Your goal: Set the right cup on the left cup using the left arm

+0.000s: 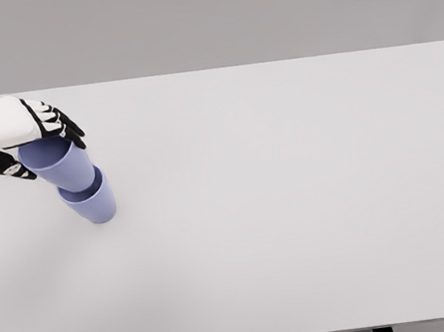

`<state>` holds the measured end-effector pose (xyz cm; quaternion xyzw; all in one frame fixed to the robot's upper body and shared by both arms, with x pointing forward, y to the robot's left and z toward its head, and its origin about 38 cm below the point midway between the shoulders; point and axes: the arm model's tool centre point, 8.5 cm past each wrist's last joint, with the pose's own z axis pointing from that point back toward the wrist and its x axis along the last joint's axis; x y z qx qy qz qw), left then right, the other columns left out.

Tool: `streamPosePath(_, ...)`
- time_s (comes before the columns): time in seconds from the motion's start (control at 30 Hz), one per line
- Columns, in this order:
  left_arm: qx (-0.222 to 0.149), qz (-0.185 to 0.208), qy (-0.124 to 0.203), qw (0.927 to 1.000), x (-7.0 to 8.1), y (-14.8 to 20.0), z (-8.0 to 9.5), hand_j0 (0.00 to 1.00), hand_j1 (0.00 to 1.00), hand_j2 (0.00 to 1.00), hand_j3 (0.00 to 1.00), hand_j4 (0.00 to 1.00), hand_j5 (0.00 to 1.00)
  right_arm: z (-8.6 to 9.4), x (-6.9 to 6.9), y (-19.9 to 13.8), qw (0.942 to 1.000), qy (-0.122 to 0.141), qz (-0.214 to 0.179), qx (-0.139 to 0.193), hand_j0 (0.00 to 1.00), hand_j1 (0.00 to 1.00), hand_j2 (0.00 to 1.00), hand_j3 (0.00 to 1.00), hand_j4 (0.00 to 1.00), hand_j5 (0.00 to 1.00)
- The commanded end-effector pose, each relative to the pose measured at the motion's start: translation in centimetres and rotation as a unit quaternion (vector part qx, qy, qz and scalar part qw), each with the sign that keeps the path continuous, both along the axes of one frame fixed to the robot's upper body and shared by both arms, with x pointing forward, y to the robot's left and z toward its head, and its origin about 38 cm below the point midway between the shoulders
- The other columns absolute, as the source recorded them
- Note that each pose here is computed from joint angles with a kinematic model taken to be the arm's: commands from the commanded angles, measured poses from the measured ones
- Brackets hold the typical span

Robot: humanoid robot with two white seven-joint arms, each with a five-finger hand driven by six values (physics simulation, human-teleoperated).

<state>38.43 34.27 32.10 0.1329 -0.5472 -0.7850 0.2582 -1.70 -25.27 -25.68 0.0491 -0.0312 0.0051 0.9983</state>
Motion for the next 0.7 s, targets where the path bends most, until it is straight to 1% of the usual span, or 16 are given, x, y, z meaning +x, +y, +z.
streamPosePath(0.0, -0.001, 0.004, 0.000, 1.0000, 0.1, 0.2, 0.1, 0.66, 0.66, 0.66, 0.66, 0.66, 0.66, 0.0, 0.0, 0.0, 1.0000, 0.000, 0.000, 0.000, 1.00, 1.00, 1.00, 1.00, 1.00, 1.00)
streamPosePath(0.13, -0.001, 0.006, 0.010, 0.9999, 0.2, 0.2, -0.8, 0.66, 0.66, 0.66, 0.66, 0.66, 0.66, 0.0, 0.0, 0.0, 1.0000, 0.000, 0.000, 0.000, 1.00, 1.00, 1.00, 1.00, 1.00, 1.00)
streamPosePath(0.33, -0.001, 0.011, 0.009, 0.9999, 0.5, 0.4, -0.8, 0.66, 0.66, 0.66, 0.66, 0.66, 0.66, 0.0, 0.0, 0.0, 1.0000, 0.000, 0.000, 0.000, 1.00, 1.00, 1.00, 1.00, 1.00, 1.00)
streamPosePath(0.43, -0.002, 0.010, 0.015, 0.9998, 0.6, 0.3, -1.4, 0.66, 0.66, 0.66, 0.66, 0.66, 0.66, 0.0, 0.0, 0.0, 1.0000, 0.000, 0.000, 0.000, 1.00, 1.00, 1.00, 1.00, 1.00, 1.00)
streamPosePath(0.53, -0.002, 0.008, 0.016, 0.9998, 0.7, 0.1, -1.5, 0.68, 0.68, 0.68, 0.68, 0.68, 0.68, 0.0, 0.0, 0.0, 1.0000, 0.000, 0.000, 0.000, 1.00, 1.00, 1.00, 1.00, 1.00, 1.00)
streamPosePath(0.57, -0.002, 0.007, 0.015, 0.9999, 0.6, 0.1, -1.5, 0.78, 0.78, 0.78, 0.78, 0.78, 0.78, 0.0, 0.0, 0.0, 1.0000, 0.000, 0.000, 0.000, 1.00, 1.00, 1.00, 1.00, 1.00, 1.00)
streamPosePath(0.6, -0.002, 0.007, 0.015, 0.9999, 0.6, 0.1, -1.5, 0.80, 0.80, 0.80, 0.80, 0.80, 0.80, 0.0, 0.0, 0.0, 1.0000, 0.000, 0.000, 0.000, 1.00, 1.00, 1.00, 1.00, 1.00, 1.00)
streamPosePath(0.67, -0.003, 0.008, 0.014, 0.9999, 0.6, 0.1, -1.4, 0.94, 0.94, 0.94, 0.94, 0.94, 0.94, 0.0, 0.0, 0.0, 1.0000, 0.000, 0.000, 0.000, 1.00, 1.00, 1.00, 1.00, 1.00, 1.00)
